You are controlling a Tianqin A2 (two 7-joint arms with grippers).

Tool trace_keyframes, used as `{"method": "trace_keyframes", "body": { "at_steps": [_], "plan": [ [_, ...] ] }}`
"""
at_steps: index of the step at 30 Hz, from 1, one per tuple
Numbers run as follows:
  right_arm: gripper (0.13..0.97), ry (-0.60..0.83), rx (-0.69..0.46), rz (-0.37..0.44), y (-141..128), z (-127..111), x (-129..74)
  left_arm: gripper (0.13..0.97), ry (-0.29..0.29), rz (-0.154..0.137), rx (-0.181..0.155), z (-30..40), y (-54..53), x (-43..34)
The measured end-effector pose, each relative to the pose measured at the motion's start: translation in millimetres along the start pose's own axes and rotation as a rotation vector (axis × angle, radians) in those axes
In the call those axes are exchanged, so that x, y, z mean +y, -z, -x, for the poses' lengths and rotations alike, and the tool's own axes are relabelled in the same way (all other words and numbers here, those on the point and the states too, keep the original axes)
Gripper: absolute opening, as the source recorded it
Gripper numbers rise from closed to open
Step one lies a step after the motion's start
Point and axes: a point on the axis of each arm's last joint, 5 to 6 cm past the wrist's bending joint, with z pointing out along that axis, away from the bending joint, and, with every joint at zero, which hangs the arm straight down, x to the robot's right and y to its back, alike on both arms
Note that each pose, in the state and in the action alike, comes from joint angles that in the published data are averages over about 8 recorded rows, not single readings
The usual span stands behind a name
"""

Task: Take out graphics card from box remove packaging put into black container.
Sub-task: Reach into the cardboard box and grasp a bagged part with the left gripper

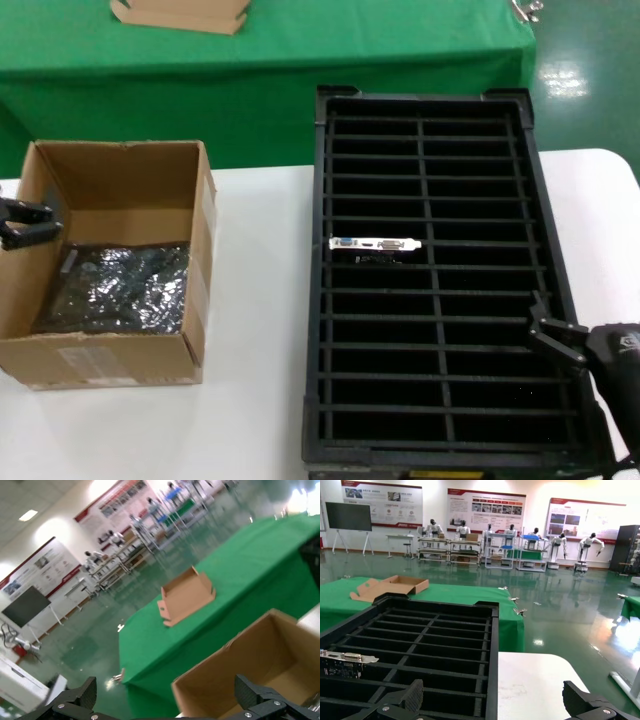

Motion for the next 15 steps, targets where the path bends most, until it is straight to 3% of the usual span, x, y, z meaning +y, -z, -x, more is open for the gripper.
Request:
{"method": "trace_keyframes", "body": {
  "at_steps": [3, 6, 10, 15],
  "plan": [
    [0.966, 0.000, 0.000, 0.000, 0.0, 0.0, 0.0, 0.966, -0.072, 0.020, 0.019, 16.5, -11.0, 1.2],
    [0.966, 0.000, 0.000, 0.000, 0.0, 0.0, 0.0, 0.966, -0.119, 0.010, 0.046, 33.5, -21.9, 1.0],
    [0.966, 0.000, 0.000, 0.000, 0.0, 0.0, 0.0, 0.966, -0.159, -0.026, 0.092, 50.3, -39.4, -0.3],
    [0.966, 0.000, 0.000, 0.000, 0.0, 0.0, 0.0, 0.966, -0.204, -0.091, 0.165, 60.4, -65.2, 0.6]
  ]
}}
